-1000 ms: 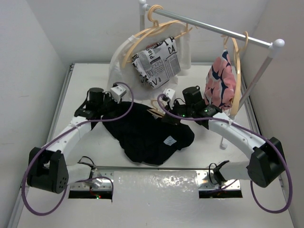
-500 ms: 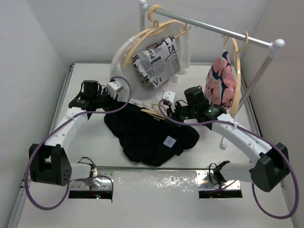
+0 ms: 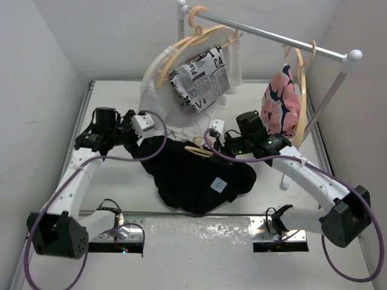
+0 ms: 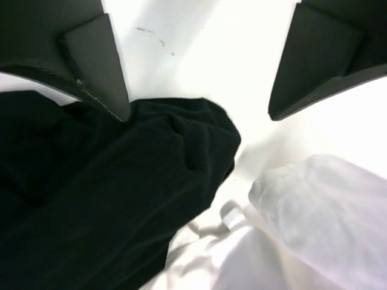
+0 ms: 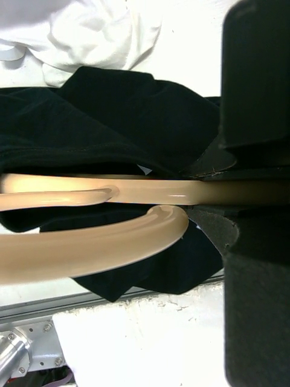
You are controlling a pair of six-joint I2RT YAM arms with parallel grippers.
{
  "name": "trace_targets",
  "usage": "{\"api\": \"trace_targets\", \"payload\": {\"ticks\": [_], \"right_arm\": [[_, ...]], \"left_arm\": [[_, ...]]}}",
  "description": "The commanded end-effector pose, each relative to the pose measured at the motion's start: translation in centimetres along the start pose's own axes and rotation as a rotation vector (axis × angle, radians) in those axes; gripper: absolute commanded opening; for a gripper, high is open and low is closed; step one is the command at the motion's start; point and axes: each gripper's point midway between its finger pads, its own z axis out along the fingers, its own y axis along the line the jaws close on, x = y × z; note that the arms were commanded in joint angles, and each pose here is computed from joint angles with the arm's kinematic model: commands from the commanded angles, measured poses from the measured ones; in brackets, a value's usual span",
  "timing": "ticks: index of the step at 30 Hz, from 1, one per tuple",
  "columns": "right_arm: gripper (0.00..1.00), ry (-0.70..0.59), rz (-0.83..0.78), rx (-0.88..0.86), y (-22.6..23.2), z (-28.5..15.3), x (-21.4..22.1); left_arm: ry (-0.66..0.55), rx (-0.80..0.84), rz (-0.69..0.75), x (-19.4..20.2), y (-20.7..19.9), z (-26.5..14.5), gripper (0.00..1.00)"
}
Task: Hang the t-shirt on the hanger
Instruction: Place the T-shirt on the hanger, then place the hanger at the clothesline.
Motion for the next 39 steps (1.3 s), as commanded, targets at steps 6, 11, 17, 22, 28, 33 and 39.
{"api": "trace_targets", "payload": {"ticks": [6, 11, 17, 22, 28, 33, 39], "right_arm": [[0.0, -0.085, -0.068, -0.033, -0.3, 0.2, -3.9], [0.0, -0.083, -0.074, -0.044, -0.4, 0.6, -4.6], [0.0, -0.082, -0.084, -0.065, -0.3, 0.8, -4.9], [0.0, -0.101, -0.096, -0.092, 0.2, 0.8, -5.3], [0.0, -0.128, -0.127, -0.101, 0.4, 0.4, -6.3], [0.0, -0.119, -0.137, -0.113, 0.3, 0.2, -7.0], [0.0, -0.084, -0.141, -0.094, -0.5, 0.3, -7.1]], "left_arm": [[-0.208, 0.076, 0.223, -6.7, -1.7, -4.0, 1.0], [-0.346, 0.222, 0.299, -10.1, -4.7, -3.5, 1.0], [-0.309, 0.258, 0.317, -10.7, -6.2, 0.2, 1.0], [-0.328, 0.293, 0.332, -10.9, -6.9, 1.9, 1.0], [-0.309, 0.378, 0.314, -9.4, -8.5, 3.2, 0.85], [-0.277, 0.434, 0.314, -8.3, -9.8, 3.9, 0.55], [-0.27, 0.445, 0.278, -8.5, -10.1, 3.4, 0.0]]}}
